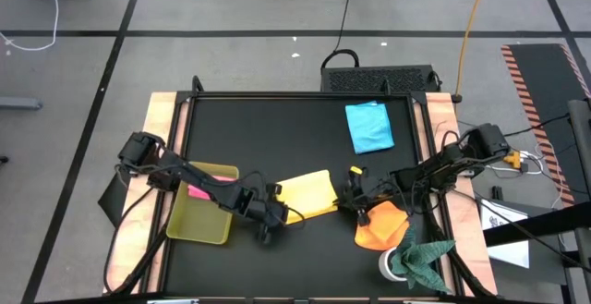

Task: Fold microfiber towels
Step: Fold the yellow microfiber towel

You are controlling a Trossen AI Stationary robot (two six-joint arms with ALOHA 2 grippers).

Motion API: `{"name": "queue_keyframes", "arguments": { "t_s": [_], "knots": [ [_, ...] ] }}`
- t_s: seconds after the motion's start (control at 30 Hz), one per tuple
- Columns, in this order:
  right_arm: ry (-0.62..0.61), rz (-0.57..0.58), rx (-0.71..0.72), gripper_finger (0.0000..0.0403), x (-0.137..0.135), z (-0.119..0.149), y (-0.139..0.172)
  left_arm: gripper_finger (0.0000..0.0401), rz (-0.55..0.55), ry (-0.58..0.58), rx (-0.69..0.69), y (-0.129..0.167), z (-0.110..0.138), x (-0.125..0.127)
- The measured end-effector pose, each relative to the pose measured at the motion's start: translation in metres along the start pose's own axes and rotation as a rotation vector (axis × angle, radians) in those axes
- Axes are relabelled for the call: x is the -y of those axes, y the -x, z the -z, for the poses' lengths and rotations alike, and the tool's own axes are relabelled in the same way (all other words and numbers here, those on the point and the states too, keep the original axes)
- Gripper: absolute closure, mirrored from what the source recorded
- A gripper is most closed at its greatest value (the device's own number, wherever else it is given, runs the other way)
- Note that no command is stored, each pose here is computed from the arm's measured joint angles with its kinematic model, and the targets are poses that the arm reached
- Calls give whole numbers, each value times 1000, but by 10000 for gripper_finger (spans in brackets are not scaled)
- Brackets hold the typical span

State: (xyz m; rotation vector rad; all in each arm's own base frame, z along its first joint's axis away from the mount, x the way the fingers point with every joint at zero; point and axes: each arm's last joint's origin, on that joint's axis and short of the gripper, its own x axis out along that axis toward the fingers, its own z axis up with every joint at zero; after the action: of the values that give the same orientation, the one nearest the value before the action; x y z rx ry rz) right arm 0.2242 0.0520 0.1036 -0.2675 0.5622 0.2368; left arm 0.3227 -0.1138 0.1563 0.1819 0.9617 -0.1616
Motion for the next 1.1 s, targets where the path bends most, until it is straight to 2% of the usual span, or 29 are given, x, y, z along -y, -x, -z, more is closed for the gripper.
{"name": "queue_keyframes", "arguments": {
  "t_s": [0.27,0.37,0.47,0.53,0.67,0.8,0.93,1.1],
  "knots": [
    [-138,-4,-9,283,0,1,0,297,14,106,66,9,-8,-5],
    [-168,-84,35,252,-1,-5,3,294,15,170,154,12,-17,-11],
    [-203,-183,127,239,-2,-16,9,294,14,232,198,10,-22,-22],
    [-228,-185,178,239,0,-22,11,293,20,257,190,3,-21,-33],
    [-292,-54,186,261,5,-22,10,293,43,296,122,-19,-11,-47],
    [-314,7,117,318,9,-12,3,293,194,281,52,-37,-1,-46],
    [-354,-28,49,388,10,1,-5,293,309,260,17,-37,2,-41],
    [-390,-114,13,389,6,6,-9,293,333,253,21,-21,-3,-37]
  ]
}}
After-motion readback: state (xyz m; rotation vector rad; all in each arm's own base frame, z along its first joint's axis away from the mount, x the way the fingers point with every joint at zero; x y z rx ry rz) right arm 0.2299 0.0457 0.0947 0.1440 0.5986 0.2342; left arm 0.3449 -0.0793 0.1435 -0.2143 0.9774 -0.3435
